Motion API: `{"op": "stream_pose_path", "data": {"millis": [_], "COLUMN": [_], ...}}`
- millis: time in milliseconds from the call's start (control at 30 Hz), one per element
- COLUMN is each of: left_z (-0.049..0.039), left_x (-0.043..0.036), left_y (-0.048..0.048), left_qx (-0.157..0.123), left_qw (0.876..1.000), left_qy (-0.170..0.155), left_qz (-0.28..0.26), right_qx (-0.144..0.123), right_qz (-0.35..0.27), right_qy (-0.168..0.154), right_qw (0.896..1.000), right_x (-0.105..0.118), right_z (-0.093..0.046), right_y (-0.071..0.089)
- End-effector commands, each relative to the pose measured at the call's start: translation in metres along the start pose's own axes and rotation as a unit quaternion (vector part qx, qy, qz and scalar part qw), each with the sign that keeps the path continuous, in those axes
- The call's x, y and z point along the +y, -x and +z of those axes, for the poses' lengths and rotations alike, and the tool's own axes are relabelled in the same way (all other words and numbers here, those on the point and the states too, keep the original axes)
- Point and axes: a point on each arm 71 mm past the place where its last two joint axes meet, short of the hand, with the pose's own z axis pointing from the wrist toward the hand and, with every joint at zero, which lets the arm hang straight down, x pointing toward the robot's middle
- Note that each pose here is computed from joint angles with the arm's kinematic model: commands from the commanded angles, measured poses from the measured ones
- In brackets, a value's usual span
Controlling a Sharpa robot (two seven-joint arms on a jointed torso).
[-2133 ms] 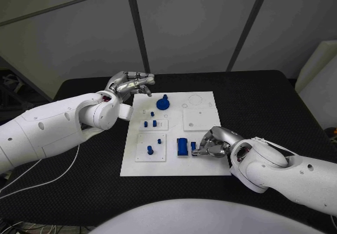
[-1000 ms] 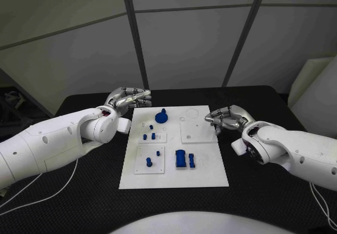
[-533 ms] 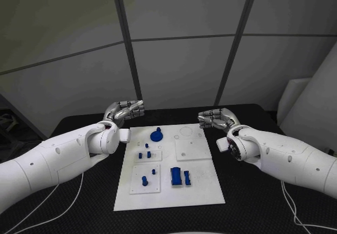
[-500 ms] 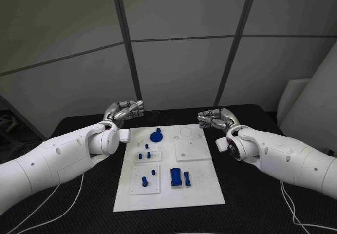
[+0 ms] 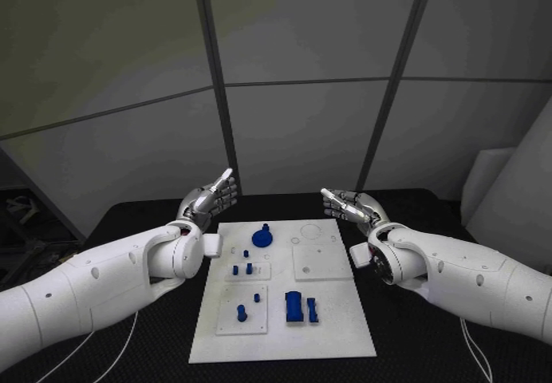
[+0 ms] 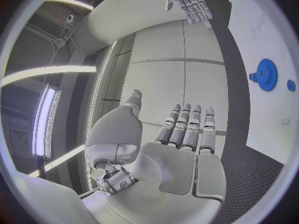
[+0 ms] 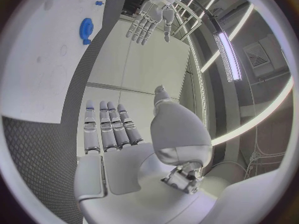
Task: Assemble the parts on the task board
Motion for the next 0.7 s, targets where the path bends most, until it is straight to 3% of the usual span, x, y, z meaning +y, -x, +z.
{"op": "stream_pose_path", "data": {"millis": [33, 200, 333, 700], "left_z": [-0.0123, -0.0332, -0.043, -0.0468], "left_x": [-0.006, -0.0085, -0.0099, -0.0105], "left_y": [-0.0102, -0.0295, -0.0375, -0.0404], "left_qx": [-0.037, -0.042, -0.045, -0.046], "left_qw": [0.998, 0.997, 0.996, 0.996], "left_qy": [-0.03, -0.042, -0.048, -0.05], "left_qz": [0.032, 0.048, 0.055, 0.058], "right_qx": [-0.057, -0.083, -0.096, -0.103], "right_qz": [0.035, 0.064, 0.076, 0.082], "right_qy": [0.025, 0.034, 0.035, 0.035], "right_qw": [0.997, 0.994, 0.992, 0.991], "right_x": [0.012, 0.024, 0.03, 0.033], "right_z": [-0.011, -0.032, -0.043, -0.049], "right_y": [-0.001, -0.009, -0.013, -0.016]}}
